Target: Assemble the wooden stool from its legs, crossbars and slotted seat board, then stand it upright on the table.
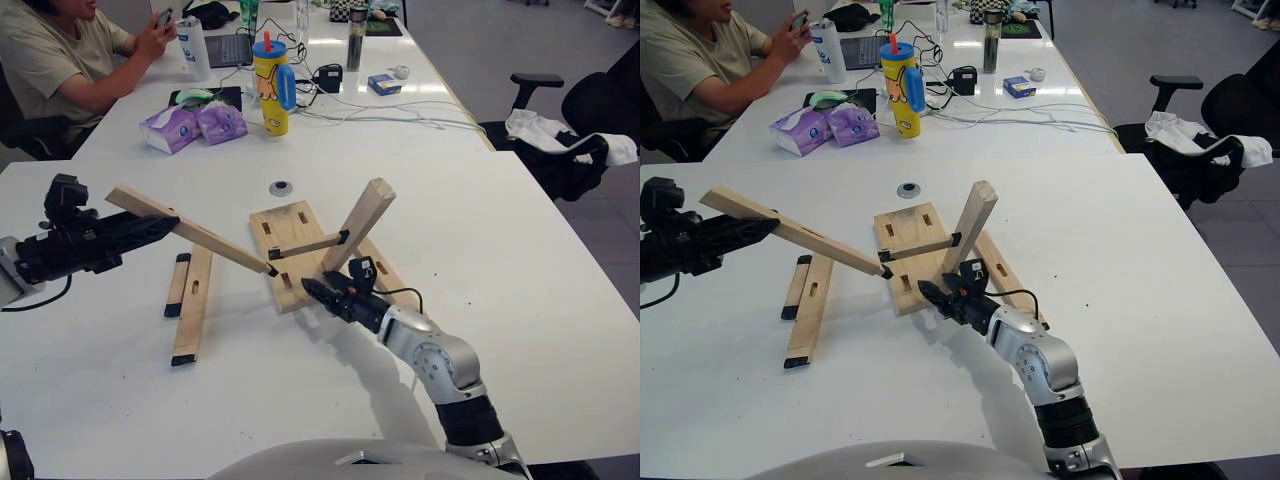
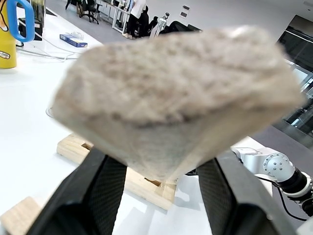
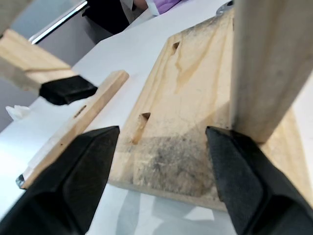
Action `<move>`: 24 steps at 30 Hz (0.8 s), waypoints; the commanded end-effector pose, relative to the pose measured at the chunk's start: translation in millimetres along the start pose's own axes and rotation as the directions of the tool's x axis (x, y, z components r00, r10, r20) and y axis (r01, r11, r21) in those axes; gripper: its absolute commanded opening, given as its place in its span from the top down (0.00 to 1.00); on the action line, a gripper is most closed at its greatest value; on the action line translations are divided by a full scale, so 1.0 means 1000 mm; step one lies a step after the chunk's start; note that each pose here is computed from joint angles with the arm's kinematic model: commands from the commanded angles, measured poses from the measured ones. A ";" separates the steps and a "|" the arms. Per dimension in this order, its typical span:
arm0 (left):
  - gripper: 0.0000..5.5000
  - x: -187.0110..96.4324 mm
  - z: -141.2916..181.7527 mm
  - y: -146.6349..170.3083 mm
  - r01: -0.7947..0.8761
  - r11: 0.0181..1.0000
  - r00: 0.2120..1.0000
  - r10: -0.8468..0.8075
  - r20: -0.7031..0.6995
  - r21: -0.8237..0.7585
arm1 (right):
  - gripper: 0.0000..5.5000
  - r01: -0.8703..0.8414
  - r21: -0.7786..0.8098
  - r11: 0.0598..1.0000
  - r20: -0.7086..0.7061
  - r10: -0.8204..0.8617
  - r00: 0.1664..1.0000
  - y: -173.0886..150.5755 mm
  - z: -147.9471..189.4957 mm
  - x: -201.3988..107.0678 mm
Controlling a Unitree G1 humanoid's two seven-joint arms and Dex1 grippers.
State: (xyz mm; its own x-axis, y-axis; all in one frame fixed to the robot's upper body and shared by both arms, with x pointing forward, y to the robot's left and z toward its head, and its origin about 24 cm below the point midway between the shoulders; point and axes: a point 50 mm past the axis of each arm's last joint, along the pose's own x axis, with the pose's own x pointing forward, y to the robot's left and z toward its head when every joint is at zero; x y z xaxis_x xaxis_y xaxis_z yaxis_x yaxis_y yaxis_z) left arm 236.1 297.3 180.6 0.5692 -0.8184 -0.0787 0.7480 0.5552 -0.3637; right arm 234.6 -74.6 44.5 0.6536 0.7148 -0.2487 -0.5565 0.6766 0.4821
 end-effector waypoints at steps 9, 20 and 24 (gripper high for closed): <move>0.62 0.032 -0.013 -0.004 0.048 0.996 0.998 -0.044 -0.048 0.076 | 0.40 0.004 -0.077 0.997 -0.126 -0.014 0.992 -0.001 -0.017 0.005; 0.62 0.033 -0.008 -0.001 0.020 0.986 0.992 0.000 -0.123 0.163 | 0.40 0.004 -0.091 0.996 -0.224 -0.024 0.974 -0.004 -0.029 0.005; 0.62 0.041 -0.002 -0.007 0.061 0.969 0.980 -0.012 -0.200 0.239 | 0.40 0.001 -0.107 0.994 -0.248 -0.028 0.968 -0.005 -0.032 0.004</move>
State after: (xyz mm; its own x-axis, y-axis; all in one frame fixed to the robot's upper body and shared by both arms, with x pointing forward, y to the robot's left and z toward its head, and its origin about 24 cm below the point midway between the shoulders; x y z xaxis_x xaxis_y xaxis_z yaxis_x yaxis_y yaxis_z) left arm 251.6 264.1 168.0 0.4953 -0.8447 -0.2029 0.8188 0.5320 -0.2158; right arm 236.0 -64.0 40.8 0.5819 0.7481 -0.3192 -0.6499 0.6636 0.3705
